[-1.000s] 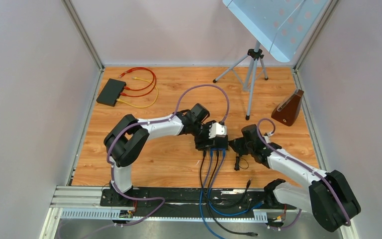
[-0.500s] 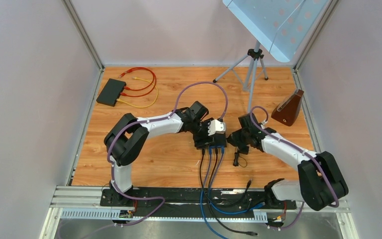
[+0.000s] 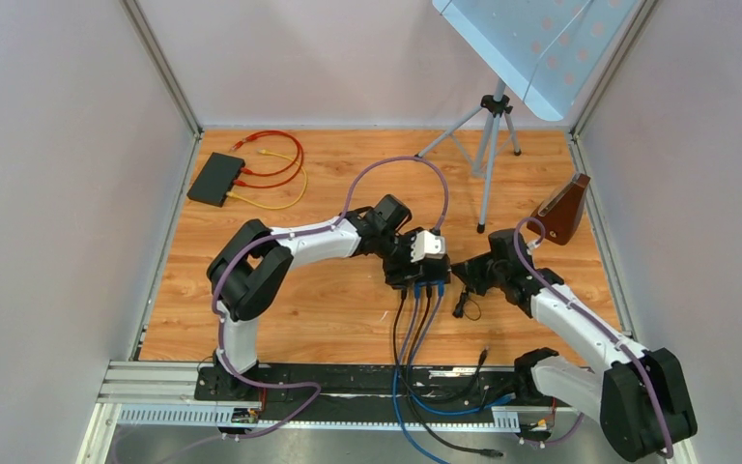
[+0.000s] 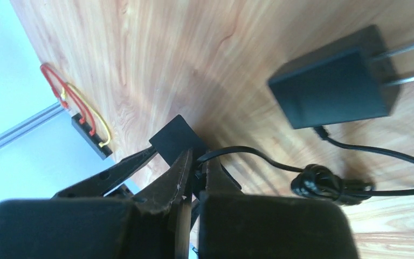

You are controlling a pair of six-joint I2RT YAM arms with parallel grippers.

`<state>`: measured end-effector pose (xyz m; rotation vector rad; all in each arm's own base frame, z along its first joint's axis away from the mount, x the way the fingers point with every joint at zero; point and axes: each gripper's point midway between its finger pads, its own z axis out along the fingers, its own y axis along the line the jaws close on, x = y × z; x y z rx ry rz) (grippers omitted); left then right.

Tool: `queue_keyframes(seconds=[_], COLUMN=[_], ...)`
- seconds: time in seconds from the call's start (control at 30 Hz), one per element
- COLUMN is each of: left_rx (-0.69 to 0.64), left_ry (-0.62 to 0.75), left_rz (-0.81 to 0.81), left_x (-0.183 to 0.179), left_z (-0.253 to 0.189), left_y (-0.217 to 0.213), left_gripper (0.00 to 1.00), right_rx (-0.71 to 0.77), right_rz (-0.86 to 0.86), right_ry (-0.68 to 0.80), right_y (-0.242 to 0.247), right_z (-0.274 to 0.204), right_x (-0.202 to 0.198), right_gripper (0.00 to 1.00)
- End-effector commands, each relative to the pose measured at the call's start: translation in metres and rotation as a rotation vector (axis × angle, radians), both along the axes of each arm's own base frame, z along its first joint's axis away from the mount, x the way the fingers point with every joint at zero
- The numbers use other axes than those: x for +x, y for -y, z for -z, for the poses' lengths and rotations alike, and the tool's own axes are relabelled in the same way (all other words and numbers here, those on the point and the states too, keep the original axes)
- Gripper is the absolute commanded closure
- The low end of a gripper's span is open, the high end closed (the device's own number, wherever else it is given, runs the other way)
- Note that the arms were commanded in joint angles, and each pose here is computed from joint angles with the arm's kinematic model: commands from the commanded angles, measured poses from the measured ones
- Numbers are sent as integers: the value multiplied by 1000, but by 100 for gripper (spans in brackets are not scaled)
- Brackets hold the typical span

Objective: Pull the plug from the switch port
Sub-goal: Pull the connector from the switch port, then place the connector at the center of the board.

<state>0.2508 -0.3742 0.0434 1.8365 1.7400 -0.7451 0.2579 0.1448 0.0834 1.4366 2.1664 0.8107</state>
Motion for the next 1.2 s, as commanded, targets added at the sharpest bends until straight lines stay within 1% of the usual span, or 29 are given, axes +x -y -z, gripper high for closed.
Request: queue_keyframes(seconds=[0.0,0.07,0.13,0.17,0.27,0.3,0.33,0.37,0.43,0.57,0.67,0.7,0.73,0.77,0.8,0.83,0.9,0.97,1.0,1.07,1.1,1.13,1.17], left_rx=[254,251,246,247,252,253,253,249,225,97,-42,-62,-104,-124,-158,-189,-262,-310,-318,-331,-344,-346,-374], left_ry=[-182,-182,-181,-183,-185,-183,-182,-181,-181,-159,-115,-118,-95,-97,-77,-76,-76,-100,-109,-97,-74,-78,-53], left_rz=[-23,-28,-31,-30,-28,-29,-31,-35,-44,-84,-114,-132,-142,-160,-169,-180,-194,-199,-209,-227,-246,-265,-283], left_x=[-38,-39,-39,-40,-40,-39,-38,-37,-36,-29,-19,-19,-14,-12,-9,-7,-6,-7,-7,-4,0,1,6], left_z=[56,56,55,55,56,56,56,55,49,22,-10,-16,-28,-33,-44,-52,-74,-87,-89,-97,-105,-104,-114], left_y=[-55,-55,-55,-55,-56,-55,-55,-54,-49,-29,-11,-8,-5,-3,-2,1,3,3,2,0,-2,-6,-9], left_gripper=[59,60,60,60,58,50,39,12,2,0,0,0,0,0,0,0,0,0,0,0,0,0,0], right_rx=[94,40,-4,-6,28,32,33,28,18,-50,-117,-143,-173,-199,-218,-236,-227,-218,-210,-205,-205,-199,-191], right_rz=[-11,47,110,108,-9,-40,-50,-48,-60,-122,-168,-193,-216,-237,-272,-305,-353,-398,-435,-466,-482,-505,-530], right_ry=[14,-17,2,31,82,73,56,42,37,4,-37,-26,-15,-9,12,32,65,91,109,97,105,121,135], right_y=[-4,3,16,17,3,-2,-5,-6,-7,-5,0,1,3,6,6,6,2,-3,-8,-10,-11,-13,-15], right_z=[-7,2,8,6,-7,-8,-8,-4,0,16,30,32,33,32,29,25,13,1,-4,-11,-13,-17,-19], right_x=[9,4,6,11,18,17,16,15,15,11,6,7,9,11,14,16,21,23,23,18,16,12,8], right_gripper=[100,100,100,100,100,100,100,100,98,97,99,99,99,97,61,52,44,27,22,21,22,22,22])
